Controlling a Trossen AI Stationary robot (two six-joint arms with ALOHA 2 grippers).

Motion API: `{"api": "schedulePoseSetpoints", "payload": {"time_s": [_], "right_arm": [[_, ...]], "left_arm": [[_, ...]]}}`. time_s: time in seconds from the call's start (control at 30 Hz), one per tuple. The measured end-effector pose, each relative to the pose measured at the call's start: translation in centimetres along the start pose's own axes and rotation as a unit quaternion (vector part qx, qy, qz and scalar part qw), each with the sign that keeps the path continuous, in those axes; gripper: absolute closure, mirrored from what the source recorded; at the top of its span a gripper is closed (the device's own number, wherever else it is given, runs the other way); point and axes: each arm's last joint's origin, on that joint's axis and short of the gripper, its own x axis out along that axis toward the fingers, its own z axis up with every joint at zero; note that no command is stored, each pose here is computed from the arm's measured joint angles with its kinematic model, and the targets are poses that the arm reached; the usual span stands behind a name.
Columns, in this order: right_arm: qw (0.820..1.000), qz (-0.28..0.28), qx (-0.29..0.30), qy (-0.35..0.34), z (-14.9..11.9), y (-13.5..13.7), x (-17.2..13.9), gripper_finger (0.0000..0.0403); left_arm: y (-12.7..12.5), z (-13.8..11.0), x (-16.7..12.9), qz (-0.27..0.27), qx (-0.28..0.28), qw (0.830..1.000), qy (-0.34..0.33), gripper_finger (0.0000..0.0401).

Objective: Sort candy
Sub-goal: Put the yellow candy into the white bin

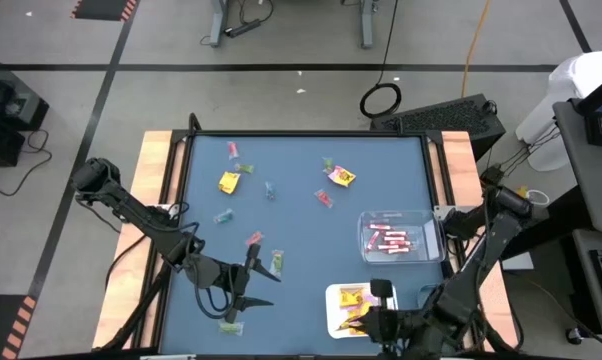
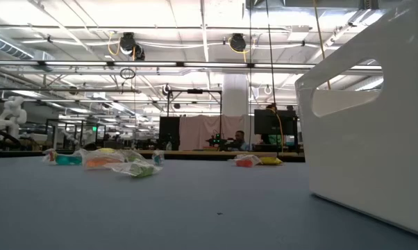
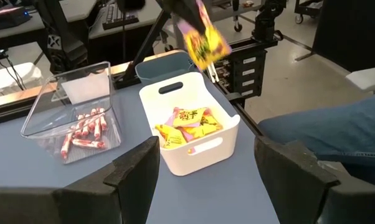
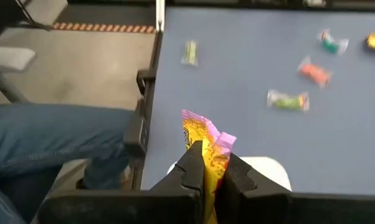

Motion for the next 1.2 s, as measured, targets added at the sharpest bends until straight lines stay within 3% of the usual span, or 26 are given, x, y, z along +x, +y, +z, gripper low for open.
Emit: {"api": "schedulePoseSetpoints", "payload": {"time_s": [0.17,0.47,0.7,0.93,1.1,1.2], "right_arm": [[0.999,-0.023,0.015,0.038,-1.8,0.6,2.3,0.0392],[0.991,-0.078,0.014,0.107,-3.0,-1.1,5.6,0.0382],[0.983,-0.107,0.022,0.146,-3.5,-2.2,7.1,0.0351],[0.972,-0.101,0.047,0.205,-4.4,-2.6,8.5,0.0308],[0.969,-0.064,0.092,0.221,-3.5,-2.6,7.1,0.0278],[0.970,-0.039,0.118,0.211,-2.7,-2.2,5.1,0.0269]], "left_arm": [[0.0,-0.1,0.0,0.000,0.001,1.000,0.005,0.0136],[0.1,-0.6,0.0,0.008,0.009,1.000,0.029,0.0136],[0.7,-1.8,-0.2,0.108,0.029,0.990,0.090,0.0136],[1.4,-2.6,-0.3,0.152,0.033,0.980,0.127,0.0136],[2.3,-2.9,-0.4,0.224,0.049,0.963,0.141,0.0136],[3.3,-3.2,-0.5,0.284,0.079,0.942,0.162,0.0136]]}}
